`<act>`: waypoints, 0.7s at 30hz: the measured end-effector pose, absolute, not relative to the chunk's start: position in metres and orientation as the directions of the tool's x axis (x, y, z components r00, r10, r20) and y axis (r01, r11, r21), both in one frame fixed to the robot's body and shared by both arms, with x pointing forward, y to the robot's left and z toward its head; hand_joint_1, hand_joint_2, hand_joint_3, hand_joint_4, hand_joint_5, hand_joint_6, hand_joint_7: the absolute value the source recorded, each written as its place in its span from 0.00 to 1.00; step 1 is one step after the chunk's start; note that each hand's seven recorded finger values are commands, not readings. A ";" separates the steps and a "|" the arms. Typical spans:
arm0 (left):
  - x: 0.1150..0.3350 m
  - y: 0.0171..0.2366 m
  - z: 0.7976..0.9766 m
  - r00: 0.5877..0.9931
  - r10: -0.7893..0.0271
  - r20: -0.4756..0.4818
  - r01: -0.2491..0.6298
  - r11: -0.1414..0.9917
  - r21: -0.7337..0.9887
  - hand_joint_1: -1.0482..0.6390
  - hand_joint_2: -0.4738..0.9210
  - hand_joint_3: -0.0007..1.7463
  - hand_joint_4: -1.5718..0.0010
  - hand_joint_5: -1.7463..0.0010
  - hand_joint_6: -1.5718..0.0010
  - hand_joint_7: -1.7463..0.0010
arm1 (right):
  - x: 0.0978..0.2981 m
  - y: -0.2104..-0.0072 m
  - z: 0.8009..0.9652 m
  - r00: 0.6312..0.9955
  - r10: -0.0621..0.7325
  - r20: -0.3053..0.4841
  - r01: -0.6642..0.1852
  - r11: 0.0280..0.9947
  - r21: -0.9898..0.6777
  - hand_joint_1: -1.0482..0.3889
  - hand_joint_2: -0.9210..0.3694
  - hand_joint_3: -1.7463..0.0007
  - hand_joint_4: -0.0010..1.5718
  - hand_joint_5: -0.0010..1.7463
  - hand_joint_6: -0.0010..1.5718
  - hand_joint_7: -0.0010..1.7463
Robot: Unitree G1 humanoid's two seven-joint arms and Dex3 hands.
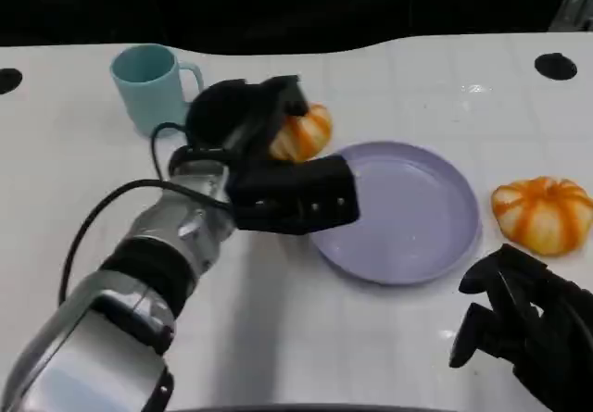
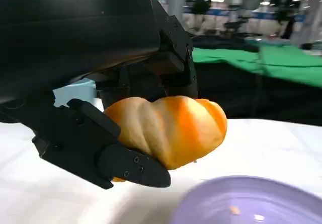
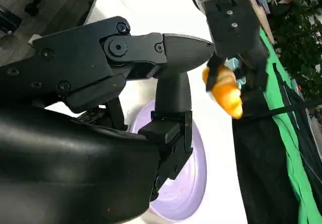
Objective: Grasp the bread from the table and place it into the plate.
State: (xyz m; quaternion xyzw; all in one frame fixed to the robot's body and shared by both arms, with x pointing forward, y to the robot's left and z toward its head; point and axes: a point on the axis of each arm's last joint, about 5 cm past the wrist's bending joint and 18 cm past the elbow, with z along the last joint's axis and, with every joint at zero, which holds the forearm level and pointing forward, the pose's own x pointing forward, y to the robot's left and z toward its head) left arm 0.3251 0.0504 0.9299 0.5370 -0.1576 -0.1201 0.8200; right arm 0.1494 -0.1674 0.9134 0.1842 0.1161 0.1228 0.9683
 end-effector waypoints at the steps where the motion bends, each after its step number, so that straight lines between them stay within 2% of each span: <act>1: 0.324 0.046 0.931 0.912 -0.388 0.136 0.031 0.396 0.918 0.48 0.96 0.13 0.40 0.00 0.53 0.22 | 0.149 -0.167 0.913 0.943 0.280 -0.181 -0.194 0.902 0.385 0.43 0.00 0.78 0.40 1.00 0.31 0.93; 2: 0.323 0.041 0.932 0.902 -0.407 0.142 0.036 0.399 0.916 0.47 0.97 0.15 0.39 0.00 0.54 0.16 | 0.149 -0.167 0.913 0.942 0.281 -0.182 -0.195 0.902 0.384 0.43 0.00 0.78 0.40 1.00 0.31 0.93; 5: 0.320 0.031 0.933 0.884 -0.444 0.148 0.048 0.400 0.915 0.47 0.96 0.16 0.39 0.00 0.55 0.13 | 0.149 -0.166 0.913 0.941 0.283 -0.185 -0.196 0.902 0.384 0.43 0.00 0.78 0.40 1.00 0.30 0.93; 6: 0.319 0.027 0.932 0.881 -0.451 0.145 0.053 0.399 0.915 0.47 0.94 0.18 0.38 0.00 0.53 0.21 | 0.148 -0.166 0.913 0.941 0.284 -0.185 -0.196 0.902 0.385 0.43 0.00 0.77 0.40 1.00 0.30 0.93; 9: 0.317 0.018 0.934 0.869 -0.474 0.143 0.066 0.398 0.915 0.47 0.92 0.23 0.39 0.00 0.53 0.23 | 0.148 -0.166 0.913 0.940 0.286 -0.184 -0.199 0.901 0.386 0.42 0.00 0.77 0.41 1.00 0.30 0.93; 14: 0.314 0.007 0.936 0.849 -0.509 0.140 0.074 0.377 0.923 0.47 0.91 0.25 0.39 0.00 0.53 0.24 | 0.148 -0.166 0.913 0.940 0.291 -0.180 -0.204 0.900 0.386 0.42 0.00 0.77 0.41 1.00 0.30 0.93; 15: 0.314 0.007 0.936 0.849 -0.511 0.137 0.076 0.373 0.925 0.48 0.90 0.29 0.40 0.00 0.49 0.37 | 0.148 -0.165 0.913 0.940 0.290 -0.179 -0.205 0.900 0.386 0.42 0.00 0.78 0.41 1.00 0.30 0.93; 17: 0.313 0.004 0.935 0.848 -0.516 0.125 0.086 0.366 0.927 0.49 0.88 0.34 0.41 0.00 0.45 0.49 | 0.148 -0.165 0.913 0.941 0.289 -0.176 -0.204 0.900 0.385 0.42 0.00 0.78 0.40 1.00 0.30 0.93; 21: 0.309 -0.004 0.933 0.837 -0.543 0.069 0.139 0.333 0.933 0.49 0.89 0.34 0.44 0.00 0.46 0.54 | 0.148 -0.164 0.912 0.940 0.294 -0.175 -0.209 0.898 0.387 0.42 0.00 0.77 0.40 1.00 0.30 0.93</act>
